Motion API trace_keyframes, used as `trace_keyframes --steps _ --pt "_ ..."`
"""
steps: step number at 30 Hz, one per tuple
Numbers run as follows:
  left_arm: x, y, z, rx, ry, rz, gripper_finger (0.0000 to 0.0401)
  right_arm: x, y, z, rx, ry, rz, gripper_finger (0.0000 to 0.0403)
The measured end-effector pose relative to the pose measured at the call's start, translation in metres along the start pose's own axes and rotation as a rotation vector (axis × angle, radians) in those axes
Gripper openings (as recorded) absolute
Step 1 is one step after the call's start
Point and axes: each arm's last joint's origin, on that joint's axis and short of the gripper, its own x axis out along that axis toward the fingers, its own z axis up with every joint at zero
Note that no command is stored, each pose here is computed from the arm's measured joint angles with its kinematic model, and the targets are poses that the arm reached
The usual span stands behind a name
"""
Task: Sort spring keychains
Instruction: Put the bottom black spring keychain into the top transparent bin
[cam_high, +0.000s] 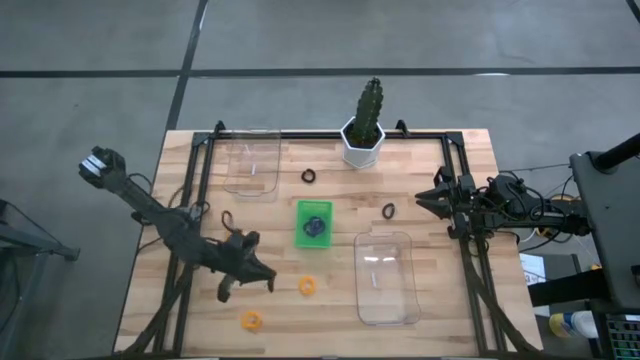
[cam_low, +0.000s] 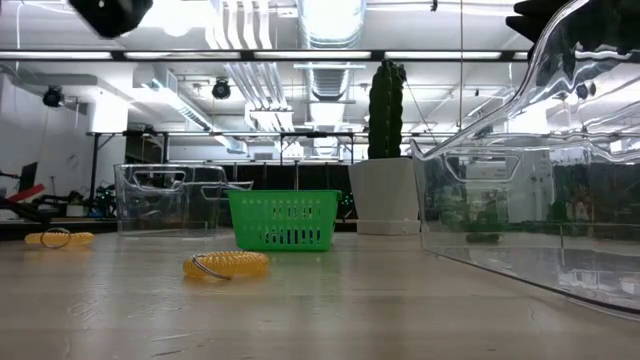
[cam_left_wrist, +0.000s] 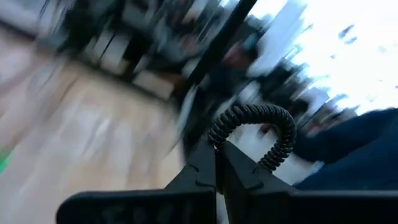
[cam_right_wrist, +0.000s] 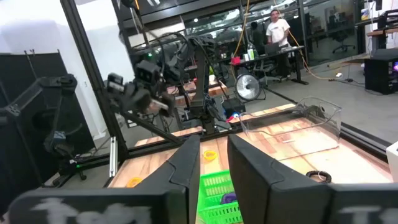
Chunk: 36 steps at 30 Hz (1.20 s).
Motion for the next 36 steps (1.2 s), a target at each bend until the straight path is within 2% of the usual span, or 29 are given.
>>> trace_keyframes --steps 6,10,14,18,21,23,25,28,32,36 --pt "-0.017 0.007 0.000 0.025 -0.288 -0.190 0.0002 0.000 0.000 0.000 -0.003 0.000 0.000 0.0080" --pt "-0.029 0.010 0.002 0.041 -0.408 -0.298 0.0001 0.000 0.000 0.000 -0.003 0.000 0.001 0.0073" --pt "-0.033 0.010 0.004 0.048 -0.443 -0.317 0.0001 0.000 0.000 0.000 -0.003 0.000 0.001 0.0068" --pt "-0.026 0.007 0.005 0.050 -0.416 -0.274 0.0001 0.000 0.000 0.000 -0.003 0.000 0.001 0.0071" --pt "-0.016 0.006 0.005 0.012 -0.360 -0.144 0.0001 0.000 0.000 0.000 -0.003 0.001 0.001 0.0075" --pt "-0.006 0.006 0.002 0.003 -0.260 -0.019 0.0001 0.000 0.000 0.000 -0.003 0.001 0.001 0.0078" --pt "0.005 0.007 -0.002 -0.015 -0.095 0.130 0.0001 0.000 0.000 0.000 -0.003 0.001 0.000 0.0081" --pt "0.014 0.009 0.000 -0.072 0.107 0.412 0.0001 0.000 0.000 0.000 -0.003 0.001 0.000 0.0082" --pt "0.015 0.007 0.019 -0.054 0.210 0.727 0.0001 0.000 0.000 0.000 -0.003 0.002 0.000 0.0077" --pt "0.020 0.006 0.043 0.009 0.271 0.900 0.0001 0.000 0.000 0.000 -0.002 0.002 0.000 0.0070"
